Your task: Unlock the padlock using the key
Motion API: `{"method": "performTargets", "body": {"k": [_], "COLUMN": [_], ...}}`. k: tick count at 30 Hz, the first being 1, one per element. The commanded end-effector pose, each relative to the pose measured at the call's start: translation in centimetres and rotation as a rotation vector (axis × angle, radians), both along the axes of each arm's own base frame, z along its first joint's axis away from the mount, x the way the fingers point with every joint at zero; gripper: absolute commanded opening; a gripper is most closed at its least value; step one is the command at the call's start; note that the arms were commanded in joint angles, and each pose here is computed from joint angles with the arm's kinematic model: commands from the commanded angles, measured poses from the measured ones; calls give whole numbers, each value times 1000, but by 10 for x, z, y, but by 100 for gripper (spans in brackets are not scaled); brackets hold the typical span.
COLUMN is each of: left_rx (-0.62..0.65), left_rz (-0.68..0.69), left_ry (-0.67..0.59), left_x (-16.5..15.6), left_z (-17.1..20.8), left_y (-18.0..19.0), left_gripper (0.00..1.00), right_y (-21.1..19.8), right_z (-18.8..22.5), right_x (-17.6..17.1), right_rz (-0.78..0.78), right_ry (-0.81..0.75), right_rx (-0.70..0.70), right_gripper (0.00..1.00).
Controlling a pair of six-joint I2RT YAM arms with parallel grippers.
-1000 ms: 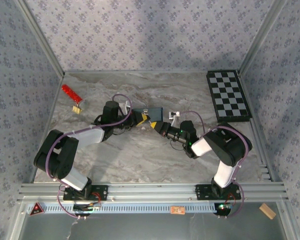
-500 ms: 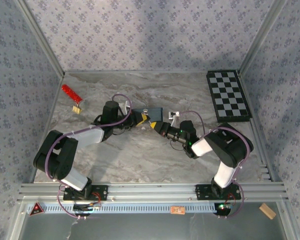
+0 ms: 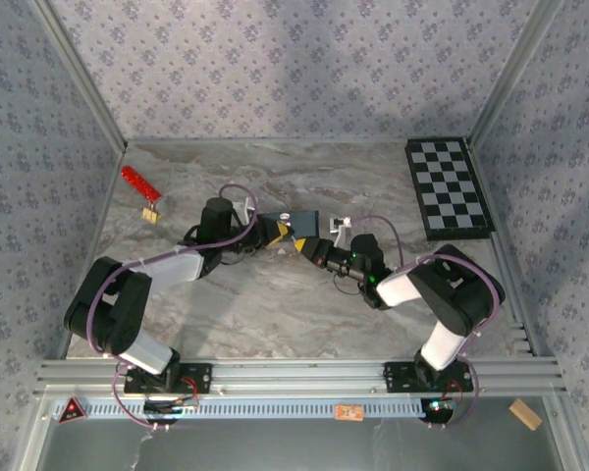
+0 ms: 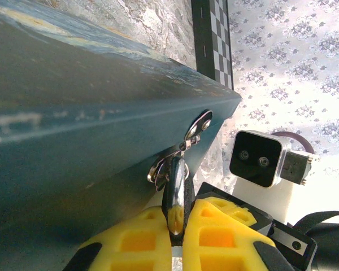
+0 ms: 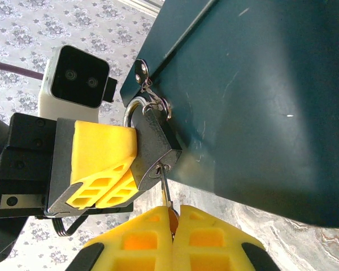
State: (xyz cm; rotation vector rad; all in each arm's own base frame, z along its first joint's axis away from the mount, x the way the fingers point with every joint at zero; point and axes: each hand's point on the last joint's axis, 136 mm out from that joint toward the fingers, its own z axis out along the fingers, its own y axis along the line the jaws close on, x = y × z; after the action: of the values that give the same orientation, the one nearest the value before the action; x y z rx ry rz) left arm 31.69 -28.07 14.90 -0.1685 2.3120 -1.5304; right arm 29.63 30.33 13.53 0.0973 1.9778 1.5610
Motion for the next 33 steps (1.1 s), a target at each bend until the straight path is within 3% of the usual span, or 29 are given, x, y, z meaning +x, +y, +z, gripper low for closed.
{"method": "performTargets", "body": {"k": [1, 33], "left_rx": [-74, -80], "left_rz": [-99, -130], "left_ry": [-121, -112], "left_x": [-12, -19], "left_z": [40, 34], "left_y": [-15, -21], "left_gripper": [0, 0], "right_y": [6, 21], "right_z": [22, 50], "right_x": [-4, -8], "right_rz": [20, 80], "right_ry": [-82, -128], "right_rx": [24, 70], "right_gripper": [0, 0]}}
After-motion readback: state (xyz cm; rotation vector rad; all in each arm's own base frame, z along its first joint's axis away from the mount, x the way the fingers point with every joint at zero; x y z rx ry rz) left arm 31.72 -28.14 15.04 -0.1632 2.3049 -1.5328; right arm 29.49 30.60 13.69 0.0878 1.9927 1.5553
